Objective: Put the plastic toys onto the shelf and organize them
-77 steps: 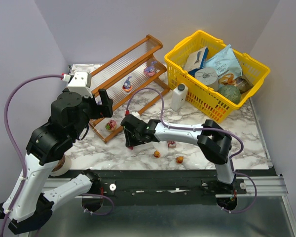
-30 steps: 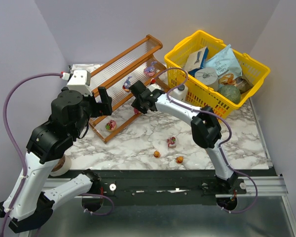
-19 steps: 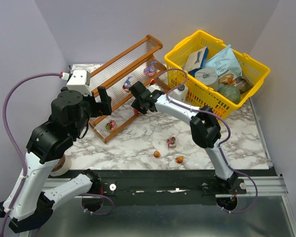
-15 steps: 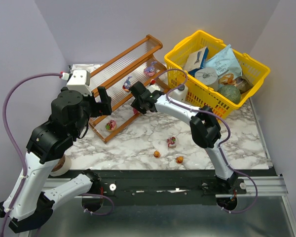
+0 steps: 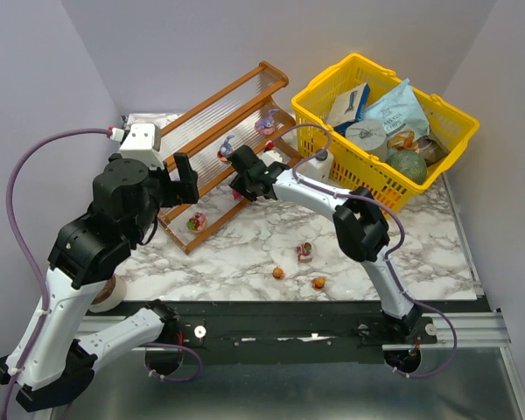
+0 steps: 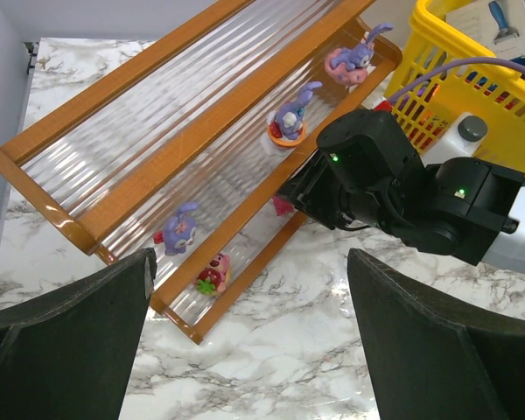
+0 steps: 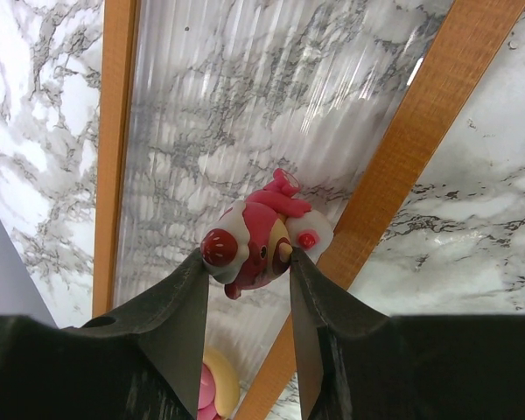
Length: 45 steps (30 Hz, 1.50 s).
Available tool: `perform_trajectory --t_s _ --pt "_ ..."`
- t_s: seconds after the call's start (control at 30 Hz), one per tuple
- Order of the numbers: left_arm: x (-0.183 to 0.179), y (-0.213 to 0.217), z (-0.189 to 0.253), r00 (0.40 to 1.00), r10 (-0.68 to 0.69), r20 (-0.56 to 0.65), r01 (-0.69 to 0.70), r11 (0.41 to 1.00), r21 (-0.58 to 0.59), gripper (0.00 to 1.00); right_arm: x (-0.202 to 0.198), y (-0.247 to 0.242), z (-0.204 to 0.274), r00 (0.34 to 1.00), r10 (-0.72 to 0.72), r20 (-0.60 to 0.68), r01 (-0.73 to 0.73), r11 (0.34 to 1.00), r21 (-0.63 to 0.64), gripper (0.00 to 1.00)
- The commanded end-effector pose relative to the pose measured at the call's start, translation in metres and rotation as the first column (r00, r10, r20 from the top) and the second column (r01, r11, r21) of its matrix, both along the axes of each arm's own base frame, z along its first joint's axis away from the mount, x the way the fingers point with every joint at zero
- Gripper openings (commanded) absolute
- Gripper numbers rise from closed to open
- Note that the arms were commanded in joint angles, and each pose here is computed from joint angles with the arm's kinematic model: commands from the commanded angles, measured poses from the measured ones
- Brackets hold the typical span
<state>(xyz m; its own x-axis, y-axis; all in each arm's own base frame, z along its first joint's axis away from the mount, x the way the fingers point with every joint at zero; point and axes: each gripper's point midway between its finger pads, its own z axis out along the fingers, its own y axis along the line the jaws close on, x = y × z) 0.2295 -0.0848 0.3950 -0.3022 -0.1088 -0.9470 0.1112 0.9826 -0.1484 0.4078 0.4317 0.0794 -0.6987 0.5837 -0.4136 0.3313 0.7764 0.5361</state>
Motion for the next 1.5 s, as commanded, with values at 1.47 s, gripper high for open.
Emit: perform_trajectory --t_s 1.47 --pt "-0.002 0.011 0.005 0.999 0.040 0.020 -0.041 0.999 0.015 0.99 -0.004 -0.009 -0.010 0.998 0.006 -0.070 -0.007 1.000 -0.005 0.56"
